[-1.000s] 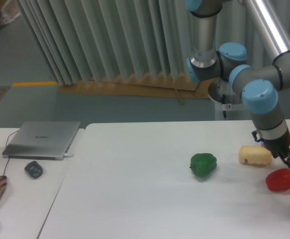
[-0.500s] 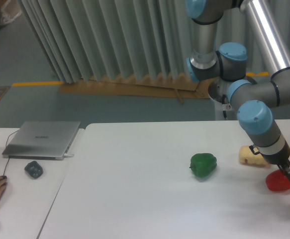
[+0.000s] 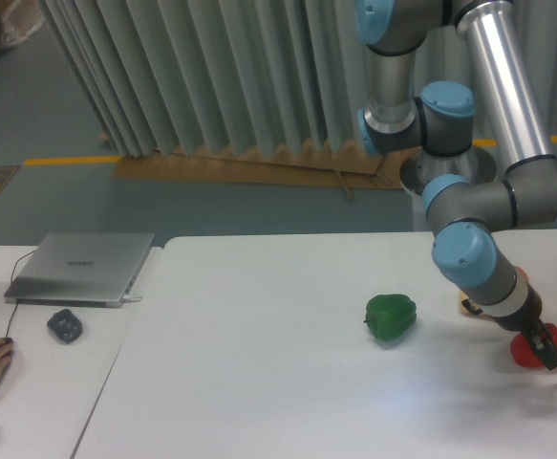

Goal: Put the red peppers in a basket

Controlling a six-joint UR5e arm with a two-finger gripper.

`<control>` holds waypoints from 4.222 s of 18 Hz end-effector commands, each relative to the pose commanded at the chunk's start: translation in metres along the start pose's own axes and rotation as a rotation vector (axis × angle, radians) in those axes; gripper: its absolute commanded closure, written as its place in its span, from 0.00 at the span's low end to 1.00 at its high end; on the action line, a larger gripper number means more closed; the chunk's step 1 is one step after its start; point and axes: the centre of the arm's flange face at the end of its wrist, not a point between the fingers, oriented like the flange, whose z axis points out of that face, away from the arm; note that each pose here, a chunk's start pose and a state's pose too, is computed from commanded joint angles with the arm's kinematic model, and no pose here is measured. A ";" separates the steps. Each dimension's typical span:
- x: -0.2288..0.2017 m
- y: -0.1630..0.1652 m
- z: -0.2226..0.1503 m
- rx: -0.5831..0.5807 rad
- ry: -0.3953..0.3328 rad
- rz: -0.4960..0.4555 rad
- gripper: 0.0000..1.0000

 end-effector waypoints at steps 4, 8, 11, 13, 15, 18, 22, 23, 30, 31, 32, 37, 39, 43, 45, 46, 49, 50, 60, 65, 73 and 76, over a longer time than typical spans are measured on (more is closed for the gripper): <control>-0.005 -0.001 0.002 -0.011 -0.003 0.001 0.14; -0.007 0.008 -0.003 -0.009 -0.012 -0.006 0.60; -0.006 0.023 -0.025 0.019 -0.053 -0.036 0.63; 0.000 0.032 -0.046 0.082 -0.079 -0.057 0.63; 0.008 0.044 -0.066 0.150 -0.103 -0.081 0.63; 0.013 0.075 -0.081 0.231 -0.121 -0.131 0.63; 0.009 0.158 -0.066 0.228 -0.128 -0.140 0.63; 0.009 0.184 -0.062 0.218 -0.137 -0.108 0.63; -0.004 0.282 0.002 0.169 -0.123 0.135 0.63; -0.005 0.280 0.007 0.164 -0.119 0.167 0.63; -0.003 0.291 0.022 0.154 -0.096 0.205 0.63; 0.001 0.345 0.062 0.127 -0.092 0.374 0.61; -0.009 0.350 0.085 0.116 -0.101 0.386 0.57; -0.020 0.343 0.102 0.125 -0.099 0.397 0.29; -0.021 0.340 0.101 0.127 -0.101 0.399 0.26; -0.021 0.340 0.101 0.127 -0.101 0.397 0.23; -0.025 0.328 0.098 0.143 -0.114 0.402 0.00; -0.028 0.324 0.096 0.171 -0.135 0.386 0.00; -0.030 0.214 -0.040 0.599 -0.230 -0.094 0.00; -0.010 0.216 -0.066 0.601 -0.175 -0.089 0.00; 0.003 0.237 -0.054 0.527 -0.166 0.106 0.00; 0.005 0.230 -0.047 0.509 -0.128 0.123 0.00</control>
